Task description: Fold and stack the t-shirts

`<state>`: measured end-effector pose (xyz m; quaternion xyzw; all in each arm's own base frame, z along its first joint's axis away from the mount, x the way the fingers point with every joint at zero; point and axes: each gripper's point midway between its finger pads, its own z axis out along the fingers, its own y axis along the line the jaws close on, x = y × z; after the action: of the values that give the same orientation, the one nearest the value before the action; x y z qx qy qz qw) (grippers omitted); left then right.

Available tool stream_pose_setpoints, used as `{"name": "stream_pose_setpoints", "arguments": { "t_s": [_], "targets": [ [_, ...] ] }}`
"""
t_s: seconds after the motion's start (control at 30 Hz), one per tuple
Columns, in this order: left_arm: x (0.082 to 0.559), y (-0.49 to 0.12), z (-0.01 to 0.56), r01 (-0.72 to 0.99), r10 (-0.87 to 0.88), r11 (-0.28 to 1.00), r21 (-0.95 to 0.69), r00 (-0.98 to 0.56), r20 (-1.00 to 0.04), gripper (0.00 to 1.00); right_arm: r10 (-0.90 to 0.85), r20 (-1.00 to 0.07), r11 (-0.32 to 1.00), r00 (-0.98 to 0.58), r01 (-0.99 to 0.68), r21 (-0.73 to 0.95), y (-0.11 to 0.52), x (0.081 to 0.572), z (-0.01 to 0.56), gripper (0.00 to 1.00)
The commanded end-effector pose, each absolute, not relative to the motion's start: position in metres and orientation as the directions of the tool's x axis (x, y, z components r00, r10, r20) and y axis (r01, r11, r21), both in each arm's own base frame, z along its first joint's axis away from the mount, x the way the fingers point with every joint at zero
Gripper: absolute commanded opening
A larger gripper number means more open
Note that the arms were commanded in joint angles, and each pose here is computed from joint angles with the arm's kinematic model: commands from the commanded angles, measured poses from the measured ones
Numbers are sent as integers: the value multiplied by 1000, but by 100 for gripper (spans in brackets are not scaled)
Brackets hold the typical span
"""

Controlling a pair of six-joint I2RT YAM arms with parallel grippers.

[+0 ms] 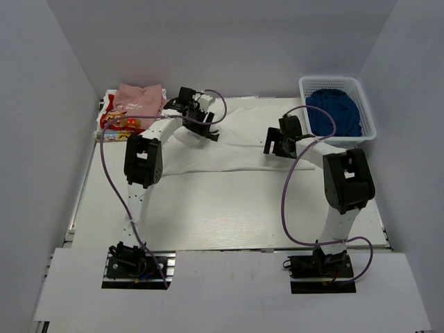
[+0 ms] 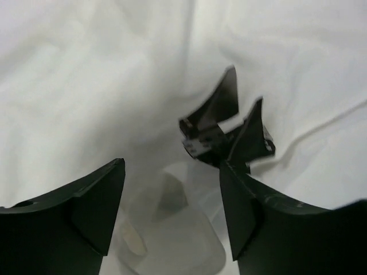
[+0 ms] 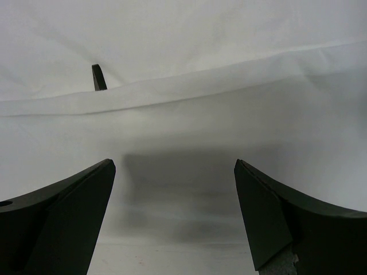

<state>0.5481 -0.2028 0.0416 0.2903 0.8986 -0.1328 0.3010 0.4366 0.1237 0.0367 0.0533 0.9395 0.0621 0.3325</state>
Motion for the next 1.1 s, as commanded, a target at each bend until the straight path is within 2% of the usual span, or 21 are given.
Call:
{"name": "stream_pose_setpoints", "arguments": {
  "t_s": [0.0, 0.07, 0.1, 0.13, 0.17, 0.23, 0.3, 0.33, 0.37, 0.4, 0.43, 0.47, 0.5, 0.53, 0.6, 0.73, 0.77, 0.83, 1.07],
  "targets": [
    [598, -198, 120, 543, 390, 834, 103, -446, -806, 78, 131, -634, 989, -762, 55, 138, 124, 444, 44, 90],
    [616, -196, 142, 459, 311, 883, 97, -420, -853, 89, 131, -636, 989, -761, 59, 133, 122, 444, 43, 90],
    [623, -192, 155, 417, 284, 903, 101, -404, -870, 90, 130, -630, 988, -766, 48, 146, 125, 442, 43, 90],
    [626, -192, 156, 397, 262, 914, 86, -414, -872, 100, 128, -636, 990, -761, 59, 128, 121, 442, 43, 90],
    [631, -188, 172, 366, 208, 929, 49, -411, -888, 100, 125, -640, 990, -758, 53, 130, 122, 442, 44, 90],
    [620, -183, 168, 352, 169, 936, -9, -472, -865, 100, 124, -643, 990, -756, 52, 129, 121, 440, 45, 90],
    [598, -185, 191, 372, 150, 927, -43, -474, -868, 100, 120, -636, 991, -762, 51, 126, 120, 437, 41, 90],
    [573, -186, 161, 376, 158, 924, -69, -542, -826, 100, 117, -635, 991, -764, 51, 121, 120, 437, 39, 90],
    [557, -189, 160, 388, 133, 914, -115, -556, -821, 100, 118, -628, 991, -769, 51, 123, 119, 436, 36, 90],
    [534, -198, 195, 429, 115, 893, -134, -507, -854, 100, 116, -624, 991, -773, 48, 124, 120, 436, 34, 90],
    [509, -199, 164, 447, 111, 877, -175, -543, -833, 100, 115, -622, 990, -775, 41, 132, 123, 435, 34, 90],
    [485, -215, 168, 508, 67, 816, -277, -558, -827, 100, 116, -616, 990, -779, 42, 133, 122, 433, 31, 90],
    [455, -218, 142, 515, 56, 784, -346, -614, -788, 100, 111, -618, 990, -778, 35, 134, 124, 433, 31, 90],
    [449, -225, 164, 556, 19, 748, -363, -565, -825, 100, 114, -610, 990, -784, 38, 135, 124, 431, 28, 90],
    [429, -232, 149, 586, 20, 695, -416, -595, -804, 100, 118, -607, 990, -786, 42, 137, 124, 431, 27, 90],
    [444, -237, 122, 558, 64, 701, -444, -669, -740, 100, 129, -624, 988, -771, 49, 144, 121, 432, 33, 90],
    [443, -229, 106, 508, 71, 721, -471, -730, -679, 100, 128, -629, 988, -767, 46, 145, 121, 431, 33, 90],
    [458, -227, 84, 463, 54, 739, -489, -764, -642, 100, 126, -630, 989, -766, 51, 136, 119, 431, 34, 90],
    [498, -223, 80, 475, 66, 765, -435, -730, -680, 100, 122, -642, 991, -757, 62, 116, 113, 433, 38, 90]
  ]
}}
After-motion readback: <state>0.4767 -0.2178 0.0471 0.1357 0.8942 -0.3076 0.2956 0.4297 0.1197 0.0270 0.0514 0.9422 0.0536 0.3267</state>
